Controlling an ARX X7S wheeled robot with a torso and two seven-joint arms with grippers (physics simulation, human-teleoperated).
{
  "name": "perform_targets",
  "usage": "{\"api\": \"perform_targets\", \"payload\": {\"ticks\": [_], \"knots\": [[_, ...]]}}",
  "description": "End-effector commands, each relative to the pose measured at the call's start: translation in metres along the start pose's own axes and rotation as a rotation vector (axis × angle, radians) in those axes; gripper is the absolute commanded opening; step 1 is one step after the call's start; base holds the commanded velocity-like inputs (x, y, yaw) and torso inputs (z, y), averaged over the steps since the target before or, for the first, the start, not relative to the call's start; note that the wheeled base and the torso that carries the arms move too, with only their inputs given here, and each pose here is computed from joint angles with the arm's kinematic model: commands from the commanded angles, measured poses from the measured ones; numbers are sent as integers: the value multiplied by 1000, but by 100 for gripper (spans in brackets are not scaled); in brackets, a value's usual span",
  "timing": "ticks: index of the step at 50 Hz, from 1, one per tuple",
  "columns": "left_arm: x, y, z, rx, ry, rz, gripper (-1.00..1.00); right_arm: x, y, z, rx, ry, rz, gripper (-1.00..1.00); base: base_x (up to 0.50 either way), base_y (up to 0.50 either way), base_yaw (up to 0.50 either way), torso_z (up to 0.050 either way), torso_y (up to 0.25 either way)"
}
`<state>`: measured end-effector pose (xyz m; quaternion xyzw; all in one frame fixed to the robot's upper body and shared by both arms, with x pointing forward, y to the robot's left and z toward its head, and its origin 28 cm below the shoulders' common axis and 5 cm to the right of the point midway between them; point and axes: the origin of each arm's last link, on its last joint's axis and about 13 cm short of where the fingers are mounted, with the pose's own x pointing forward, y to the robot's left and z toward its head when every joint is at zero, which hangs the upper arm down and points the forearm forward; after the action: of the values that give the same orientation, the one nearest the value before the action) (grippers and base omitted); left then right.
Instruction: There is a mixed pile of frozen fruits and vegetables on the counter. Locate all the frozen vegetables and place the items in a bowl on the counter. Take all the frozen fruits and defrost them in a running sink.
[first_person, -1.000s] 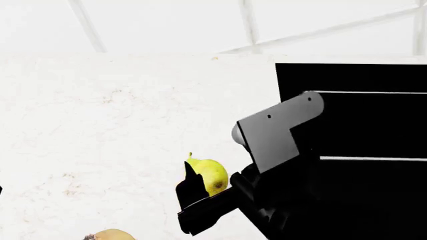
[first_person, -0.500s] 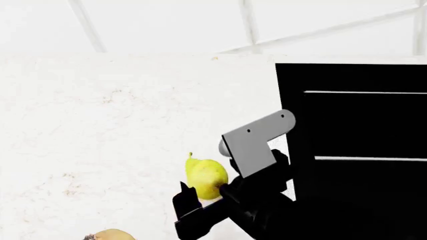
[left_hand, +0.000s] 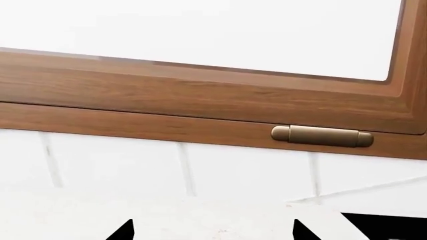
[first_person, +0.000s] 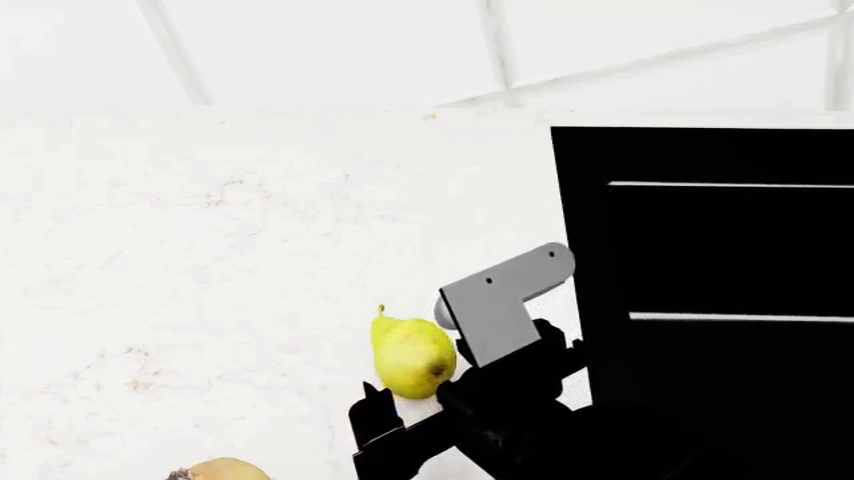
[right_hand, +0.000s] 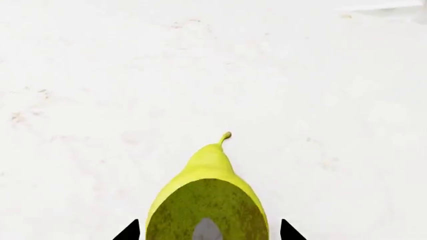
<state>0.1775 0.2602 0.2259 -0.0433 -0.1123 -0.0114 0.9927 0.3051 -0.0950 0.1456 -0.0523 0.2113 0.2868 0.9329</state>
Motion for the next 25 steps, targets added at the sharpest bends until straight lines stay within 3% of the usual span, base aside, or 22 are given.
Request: {"api": "perform_targets", "payload": {"ticks": [1,2,3,17,25], "knots": [[0,0,0,1,4,-5,100,2,-1,-1,-8,-7,-4,100,0,0,0,0,0],[0,-1,-1,2,4,-7,100,1,0,0,-22,-25,-9,100,0,0,0,0,0],[0,-1,-1,1,4,-7,100,0,0,1,-45,-44,-26,-100,0,0,0,0,0],[-2,-4,-1,-1,15,-34,100,-29,10,22,-97,-167,-56,-100,0,0,0,0,0],[-19,-11,-1,-61,71,-155,100,-52,11,32,-104,-228,-98,-100,0,0,0,0,0]]}}
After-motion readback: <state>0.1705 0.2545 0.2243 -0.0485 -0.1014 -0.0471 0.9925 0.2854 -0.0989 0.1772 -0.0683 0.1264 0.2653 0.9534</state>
